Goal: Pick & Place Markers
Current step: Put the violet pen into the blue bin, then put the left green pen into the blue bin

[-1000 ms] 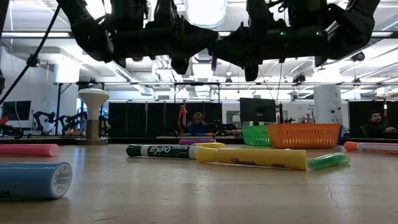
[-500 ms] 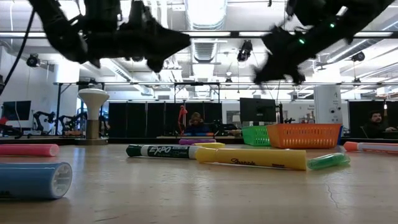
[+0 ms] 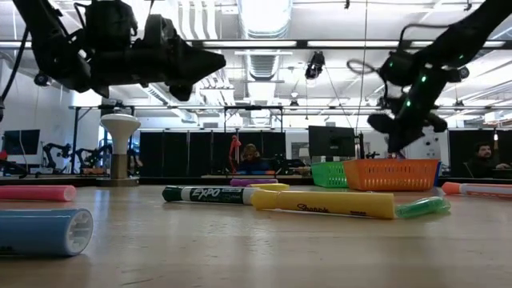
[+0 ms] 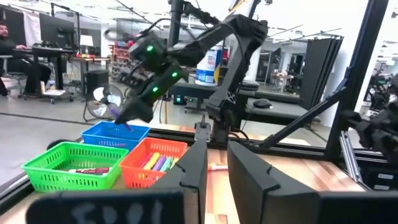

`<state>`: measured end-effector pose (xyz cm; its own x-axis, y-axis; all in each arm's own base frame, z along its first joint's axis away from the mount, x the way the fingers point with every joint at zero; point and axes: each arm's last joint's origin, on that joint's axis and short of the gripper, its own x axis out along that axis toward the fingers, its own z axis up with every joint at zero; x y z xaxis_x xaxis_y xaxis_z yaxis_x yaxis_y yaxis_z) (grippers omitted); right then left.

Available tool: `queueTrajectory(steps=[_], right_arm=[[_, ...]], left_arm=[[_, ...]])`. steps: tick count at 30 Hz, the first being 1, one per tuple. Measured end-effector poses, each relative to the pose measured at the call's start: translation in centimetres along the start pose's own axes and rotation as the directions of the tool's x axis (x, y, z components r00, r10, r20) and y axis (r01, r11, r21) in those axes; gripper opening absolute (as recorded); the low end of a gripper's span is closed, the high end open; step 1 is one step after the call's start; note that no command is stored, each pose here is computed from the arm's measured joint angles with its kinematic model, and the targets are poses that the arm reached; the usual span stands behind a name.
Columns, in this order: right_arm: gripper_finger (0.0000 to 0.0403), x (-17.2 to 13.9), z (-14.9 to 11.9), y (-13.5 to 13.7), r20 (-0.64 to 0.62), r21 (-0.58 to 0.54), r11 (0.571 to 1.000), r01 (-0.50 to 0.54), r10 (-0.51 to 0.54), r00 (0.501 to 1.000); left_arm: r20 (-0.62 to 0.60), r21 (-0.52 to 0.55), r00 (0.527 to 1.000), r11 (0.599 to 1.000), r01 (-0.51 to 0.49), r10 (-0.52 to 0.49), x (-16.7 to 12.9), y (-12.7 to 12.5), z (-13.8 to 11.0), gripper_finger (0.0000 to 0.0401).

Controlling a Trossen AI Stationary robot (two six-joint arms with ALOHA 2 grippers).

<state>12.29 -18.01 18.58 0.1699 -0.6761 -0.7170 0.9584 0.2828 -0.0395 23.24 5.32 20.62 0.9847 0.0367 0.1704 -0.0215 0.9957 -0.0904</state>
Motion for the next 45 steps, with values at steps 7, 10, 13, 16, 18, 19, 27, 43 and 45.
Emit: queueTrajectory(steps=[7, 10, 13, 16, 18, 19, 27, 43, 45], right_arm=[[0.0047, 2.7, 1.1, 0.8, -0.107, -0.039, 0.995, 0.092, -0.096, 0.99], [0.0047, 3.6, 1.7, 1.0, -0.163, -0.049, 0.988, 0.145, -0.151, 0.975], [0.0052, 4.6, 2.1, 1.1, -0.21, -0.055, 0.986, 0.157, -0.165, 0.964], [0.0064, 5.3, 2.8, 1.2, -0.23, -0.041, 0.984, 0.172, -0.177, 0.957], [0.0077, 5.7, 3.0, 1.3, -0.253, -0.048, 0.983, 0.179, -0.186, 0.95], [0.0084, 5.8, 3.0, 1.3, -0.266, -0.054, 0.982, 0.181, -0.189, 0.945], [0.0123, 4.4, 4.2, 1.3, -0.232, -0.039, 0.985, 0.167, -0.171, 0.957], [0.0032, -4.8, -4.0, 6.4, 0.095, -0.222, 0.897, -0.383, 0.411, 0.907], [0.0032, -5.6, -4.9, 6.7, 0.141, -0.238, 0.868, -0.435, 0.474, 0.869]], left_arm=[[-0.003, 0.0, 1.0, 1.0, 0.0, 0.0, -0.1, 0.0, -0.1, 0.0055], [-0.005, -0.001, 1.0, 1.0, 0.0, 0.0, -0.1, 0.0, -0.1, 0.0055], [-0.008, -0.002, 1.0, 1.0, 0.0, 0.0, -0.2, 0.0, -0.2, 0.0055], [-0.011, -0.004, 1.0, 1.0, 0.0, 0.0, -0.2, 0.0, -0.3, 0.0055], [-0.011, -0.008, 1.0, 1.0, 0.0, 0.0, -0.2, 0.0, -0.3, 0.0055], [-0.011, -0.01, 1.0, 1.0, 0.0, -0.001, -0.2, 0.0, -0.3, 0.0054], [-0.018, -0.014, 0.999, 0.999, -0.029, 0.029, -0.2, 0.1, -0.4, 0.0054], [-0.216, -0.129, 0.971, 0.983, -0.128, 0.098, 1.4, -0.5, -0.9, 0.0028], [-0.291, -0.12, 0.948, 0.979, -0.167, 0.126, 2.0, -0.9, -0.9, 0.0011]])
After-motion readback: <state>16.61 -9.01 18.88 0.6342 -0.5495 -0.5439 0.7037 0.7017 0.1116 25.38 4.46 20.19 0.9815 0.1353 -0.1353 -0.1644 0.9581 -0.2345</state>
